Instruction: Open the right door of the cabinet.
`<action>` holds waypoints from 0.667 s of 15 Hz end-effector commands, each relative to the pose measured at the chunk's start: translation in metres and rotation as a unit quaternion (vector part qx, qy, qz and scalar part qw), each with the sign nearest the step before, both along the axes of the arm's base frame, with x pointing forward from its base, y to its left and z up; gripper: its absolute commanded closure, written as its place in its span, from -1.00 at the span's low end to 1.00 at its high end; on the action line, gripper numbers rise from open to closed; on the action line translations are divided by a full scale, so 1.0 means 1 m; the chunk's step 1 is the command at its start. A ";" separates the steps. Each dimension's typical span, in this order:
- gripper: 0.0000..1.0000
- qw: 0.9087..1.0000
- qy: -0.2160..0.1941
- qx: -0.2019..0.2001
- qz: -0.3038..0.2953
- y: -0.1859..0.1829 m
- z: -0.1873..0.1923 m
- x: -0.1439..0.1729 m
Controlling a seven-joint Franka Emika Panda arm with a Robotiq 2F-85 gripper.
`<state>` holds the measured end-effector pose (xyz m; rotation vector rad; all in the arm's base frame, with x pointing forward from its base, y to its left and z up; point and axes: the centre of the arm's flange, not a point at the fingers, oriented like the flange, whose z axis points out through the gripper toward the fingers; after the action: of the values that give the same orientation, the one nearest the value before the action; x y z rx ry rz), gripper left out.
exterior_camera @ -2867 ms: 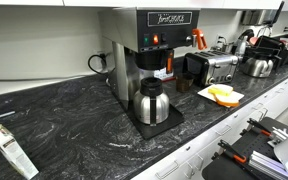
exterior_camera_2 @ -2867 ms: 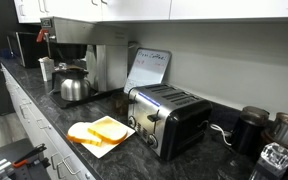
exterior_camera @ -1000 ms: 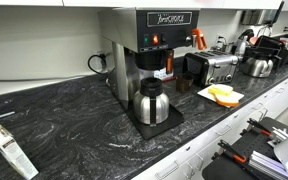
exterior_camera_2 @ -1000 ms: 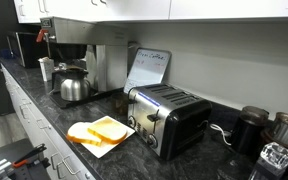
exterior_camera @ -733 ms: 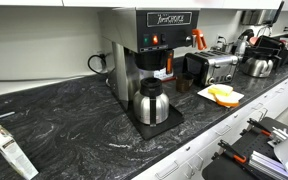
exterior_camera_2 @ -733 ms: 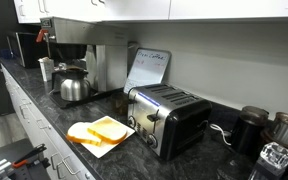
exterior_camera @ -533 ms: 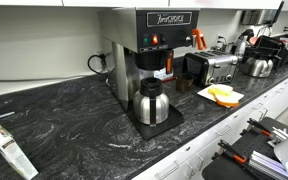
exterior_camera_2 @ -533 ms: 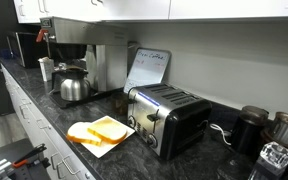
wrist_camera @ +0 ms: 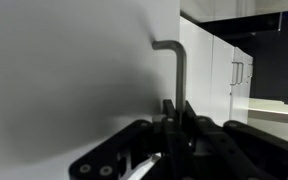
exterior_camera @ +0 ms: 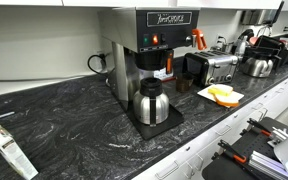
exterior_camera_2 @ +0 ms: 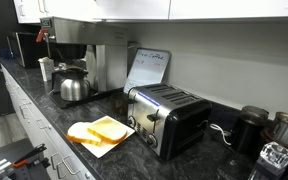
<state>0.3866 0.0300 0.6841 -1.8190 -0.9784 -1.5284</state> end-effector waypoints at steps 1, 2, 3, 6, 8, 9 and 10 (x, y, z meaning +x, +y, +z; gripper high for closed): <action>0.94 0.999 -0.010 0.004 0.048 0.022 0.015 -0.030; 0.94 0.999 -0.010 0.002 0.049 0.022 0.016 -0.033; 0.94 0.999 -0.010 0.000 0.050 0.022 0.016 -0.035; 0.94 0.999 -0.006 -0.011 0.048 0.023 0.019 -0.038; 0.94 0.999 0.002 -0.019 0.044 0.025 0.021 -0.038; 0.94 0.999 0.004 -0.023 0.043 0.026 0.022 -0.038; 0.94 0.999 0.005 -0.027 0.042 0.027 0.023 -0.038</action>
<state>0.3692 0.0255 0.6888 -1.8359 -1.0196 -1.5059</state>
